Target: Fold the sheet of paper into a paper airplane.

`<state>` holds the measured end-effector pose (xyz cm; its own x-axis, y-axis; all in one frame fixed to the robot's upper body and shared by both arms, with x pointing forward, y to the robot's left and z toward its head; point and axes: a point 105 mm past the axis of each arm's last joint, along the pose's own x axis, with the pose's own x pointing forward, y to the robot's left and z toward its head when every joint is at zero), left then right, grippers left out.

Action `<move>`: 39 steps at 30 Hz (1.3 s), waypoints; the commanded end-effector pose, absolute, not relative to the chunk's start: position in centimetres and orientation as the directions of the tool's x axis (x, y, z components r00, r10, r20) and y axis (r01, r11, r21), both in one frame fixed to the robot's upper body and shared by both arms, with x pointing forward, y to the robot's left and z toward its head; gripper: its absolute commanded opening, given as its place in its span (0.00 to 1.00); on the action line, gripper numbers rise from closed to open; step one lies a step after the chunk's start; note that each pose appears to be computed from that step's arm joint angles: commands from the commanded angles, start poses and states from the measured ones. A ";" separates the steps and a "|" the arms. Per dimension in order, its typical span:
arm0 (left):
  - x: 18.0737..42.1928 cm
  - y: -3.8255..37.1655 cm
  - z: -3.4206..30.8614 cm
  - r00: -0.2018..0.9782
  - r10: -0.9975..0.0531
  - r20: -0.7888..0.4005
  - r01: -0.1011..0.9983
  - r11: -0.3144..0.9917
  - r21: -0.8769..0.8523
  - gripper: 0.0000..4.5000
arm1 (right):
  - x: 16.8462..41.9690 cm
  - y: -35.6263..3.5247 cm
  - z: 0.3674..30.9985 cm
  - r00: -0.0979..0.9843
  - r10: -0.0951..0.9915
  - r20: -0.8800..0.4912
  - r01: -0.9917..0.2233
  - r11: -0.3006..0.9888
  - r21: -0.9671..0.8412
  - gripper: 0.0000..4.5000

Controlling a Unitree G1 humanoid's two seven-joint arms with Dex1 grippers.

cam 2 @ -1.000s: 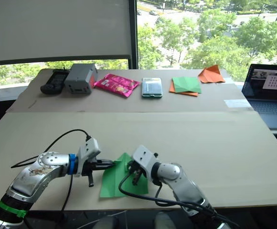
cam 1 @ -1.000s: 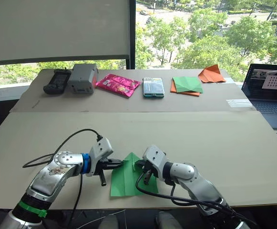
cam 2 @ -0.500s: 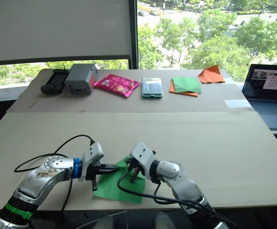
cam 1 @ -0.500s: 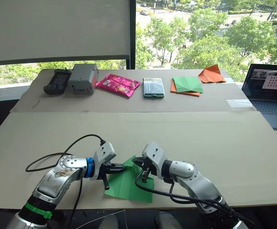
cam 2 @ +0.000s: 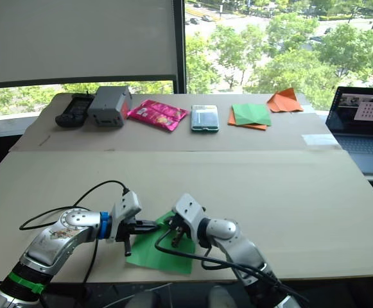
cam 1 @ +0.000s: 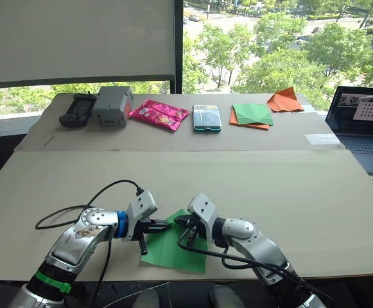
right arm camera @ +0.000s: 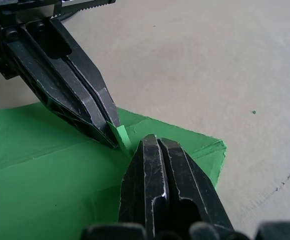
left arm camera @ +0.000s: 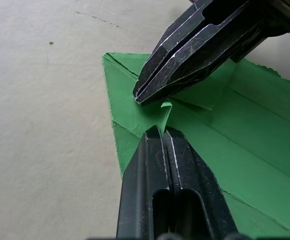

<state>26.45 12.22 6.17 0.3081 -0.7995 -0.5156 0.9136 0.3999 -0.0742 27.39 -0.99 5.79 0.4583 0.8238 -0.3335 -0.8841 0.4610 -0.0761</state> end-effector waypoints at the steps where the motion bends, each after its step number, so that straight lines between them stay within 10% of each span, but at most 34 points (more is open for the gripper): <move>1: 26.4 12.4 6.2 0.307 -0.796 -0.521 0.916 0.396 -0.064 0.07 | 27.3 -1.1 5.2 0.452 0.824 -0.342 -0.887 0.454 -0.078 0.00; 10: 27.5 13.4 9.3 0.342 -0.831 -0.439 0.889 0.438 -0.135 0.70 | 27.3 -1.2 4.9 0.459 0.819 -0.344 -0.884 0.462 -0.079 0.00; 14: 28.9 13.1 9.9 0.355 -0.836 -0.419 0.886 0.444 -0.134 0.70 | 26.9 -1.3 5.1 0.447 0.829 -0.336 -0.889 0.454 -0.063 0.00; 23: 30.7 11.1 8.7 0.318 -0.835 -0.450 0.921 0.385 -0.063 0.01 | 26.3 -1.2 5.1 0.409 0.845 -0.344 -0.906 0.422 -0.039 0.00; 39: 30.9 10.2 6.7 0.292 -0.805 -0.517 0.941 0.338 0.006 0.01 | 25.8 -1.2 5.1 0.398 0.847 -0.351 -0.908 0.419 -0.017 0.00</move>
<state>30.72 10.26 6.65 0.2835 -0.8143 -0.5066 0.9363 0.3491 -0.0372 26.19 -1.19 5.43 0.4109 0.8476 -0.3357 -0.9042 0.4261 -0.0309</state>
